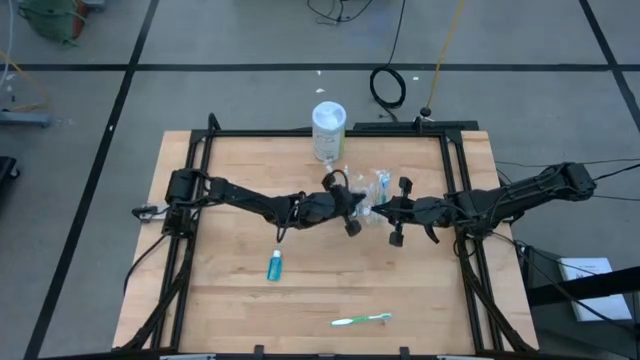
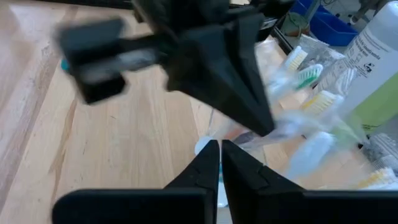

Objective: Pick & Place toothbrushing station
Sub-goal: Adjust the the dental care items in the transparent organizer

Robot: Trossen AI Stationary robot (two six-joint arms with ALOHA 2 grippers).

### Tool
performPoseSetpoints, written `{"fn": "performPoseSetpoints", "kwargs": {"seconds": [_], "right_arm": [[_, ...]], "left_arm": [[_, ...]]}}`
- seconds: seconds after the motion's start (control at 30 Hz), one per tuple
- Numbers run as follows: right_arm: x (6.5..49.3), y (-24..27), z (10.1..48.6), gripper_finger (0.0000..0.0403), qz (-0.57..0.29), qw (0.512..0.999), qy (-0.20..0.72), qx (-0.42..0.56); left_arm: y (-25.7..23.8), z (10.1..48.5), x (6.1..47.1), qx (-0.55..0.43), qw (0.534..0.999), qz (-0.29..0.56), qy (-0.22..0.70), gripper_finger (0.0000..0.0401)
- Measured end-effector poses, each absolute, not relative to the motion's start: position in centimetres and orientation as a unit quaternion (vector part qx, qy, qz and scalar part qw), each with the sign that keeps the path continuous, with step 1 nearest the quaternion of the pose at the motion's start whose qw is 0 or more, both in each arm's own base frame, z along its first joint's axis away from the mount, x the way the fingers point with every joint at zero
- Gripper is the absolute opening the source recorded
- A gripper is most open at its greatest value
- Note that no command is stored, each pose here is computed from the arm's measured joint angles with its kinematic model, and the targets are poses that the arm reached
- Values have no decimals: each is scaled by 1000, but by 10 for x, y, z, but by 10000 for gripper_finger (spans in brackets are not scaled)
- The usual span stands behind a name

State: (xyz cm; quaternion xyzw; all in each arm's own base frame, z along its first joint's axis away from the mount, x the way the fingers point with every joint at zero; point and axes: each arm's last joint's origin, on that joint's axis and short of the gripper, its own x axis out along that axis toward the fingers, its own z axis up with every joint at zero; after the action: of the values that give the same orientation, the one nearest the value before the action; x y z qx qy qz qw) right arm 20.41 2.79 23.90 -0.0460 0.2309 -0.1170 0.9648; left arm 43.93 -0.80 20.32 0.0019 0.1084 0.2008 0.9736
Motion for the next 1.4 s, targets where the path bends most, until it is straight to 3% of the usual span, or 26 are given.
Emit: {"fn": "performPoseSetpoints", "kwargs": {"seconds": [0.27, 0.57, 0.8, 1.0, 1.4], "right_arm": [[204, 27, 239, 4, -118, 965, 231, -46], [204, 24, 239, 1, -125, 964, 232, -41], [213, 26, 235, 1, -122, 966, 225, -27], [233, 22, 221, 1, -43, 969, 239, -34], [229, 1, 215, 0, -186, 944, 267, -49]], "left_arm": [[1, 201, 431, 32, 937, 315, 147, 19], [7, 230, 412, 7, 928, 331, 172, 11], [0, 264, 397, -7, 946, 284, 157, 25], [-4, 272, 394, -8, 968, 191, 163, 26], [-4, 261, 395, -14, 965, 174, 197, 26]]}}
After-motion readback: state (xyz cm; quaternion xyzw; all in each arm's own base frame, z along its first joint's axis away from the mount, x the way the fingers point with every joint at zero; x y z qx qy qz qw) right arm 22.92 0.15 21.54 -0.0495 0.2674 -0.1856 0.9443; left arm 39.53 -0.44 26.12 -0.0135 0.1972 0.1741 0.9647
